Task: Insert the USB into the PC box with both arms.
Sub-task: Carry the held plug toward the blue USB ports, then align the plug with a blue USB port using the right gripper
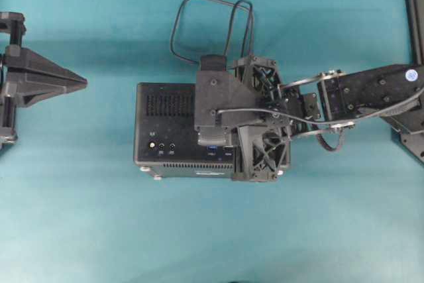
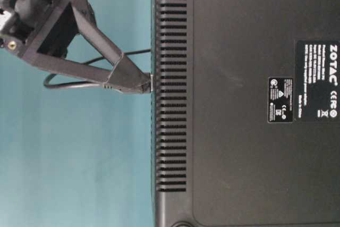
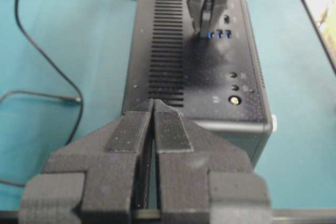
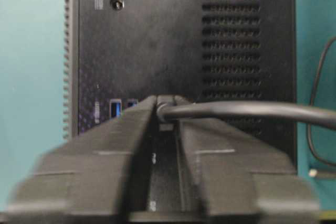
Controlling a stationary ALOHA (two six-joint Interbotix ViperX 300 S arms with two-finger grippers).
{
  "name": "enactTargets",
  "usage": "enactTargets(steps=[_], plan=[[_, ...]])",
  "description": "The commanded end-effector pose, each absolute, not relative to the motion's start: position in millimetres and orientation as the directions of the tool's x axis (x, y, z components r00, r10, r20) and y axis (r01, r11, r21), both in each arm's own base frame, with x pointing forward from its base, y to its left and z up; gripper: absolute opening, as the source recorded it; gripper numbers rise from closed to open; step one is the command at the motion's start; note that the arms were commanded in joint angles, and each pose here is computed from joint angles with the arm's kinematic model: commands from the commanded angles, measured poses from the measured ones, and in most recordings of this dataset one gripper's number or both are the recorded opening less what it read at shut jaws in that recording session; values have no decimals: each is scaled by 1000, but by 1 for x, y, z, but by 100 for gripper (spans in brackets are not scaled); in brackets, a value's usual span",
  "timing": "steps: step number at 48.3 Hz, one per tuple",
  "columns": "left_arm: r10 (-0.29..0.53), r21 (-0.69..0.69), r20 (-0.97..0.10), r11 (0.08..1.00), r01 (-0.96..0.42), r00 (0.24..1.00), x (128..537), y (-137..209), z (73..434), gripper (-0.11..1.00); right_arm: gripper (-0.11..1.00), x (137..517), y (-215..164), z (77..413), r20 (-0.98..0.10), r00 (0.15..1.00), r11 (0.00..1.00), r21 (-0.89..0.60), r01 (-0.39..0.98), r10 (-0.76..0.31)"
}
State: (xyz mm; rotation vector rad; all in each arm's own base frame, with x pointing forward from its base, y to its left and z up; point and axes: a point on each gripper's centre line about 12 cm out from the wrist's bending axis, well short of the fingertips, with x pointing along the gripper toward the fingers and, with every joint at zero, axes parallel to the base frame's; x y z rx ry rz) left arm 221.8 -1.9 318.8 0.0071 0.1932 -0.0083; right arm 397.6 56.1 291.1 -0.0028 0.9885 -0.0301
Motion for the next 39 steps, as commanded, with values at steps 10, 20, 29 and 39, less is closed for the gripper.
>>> enactTargets(steps=[10,20,29,39], plan=[[-6,9,-172,1000,8,985,222,-2,324,0,57,398,56,326,-792,609,999,-5,36,-26],[-6,9,-171,1000,8,985,222,-2,325,0,64,398,53,337,-786,616,999,-30,41,-49],[-6,8,-171,1000,7,985,222,-2,325,0,64,397,53,343,-776,628,999,-30,42,-50],[-6,8,-169,1000,7,986,222,-2,325,0,59,397,53,343,-775,630,999,-28,42,-49]])
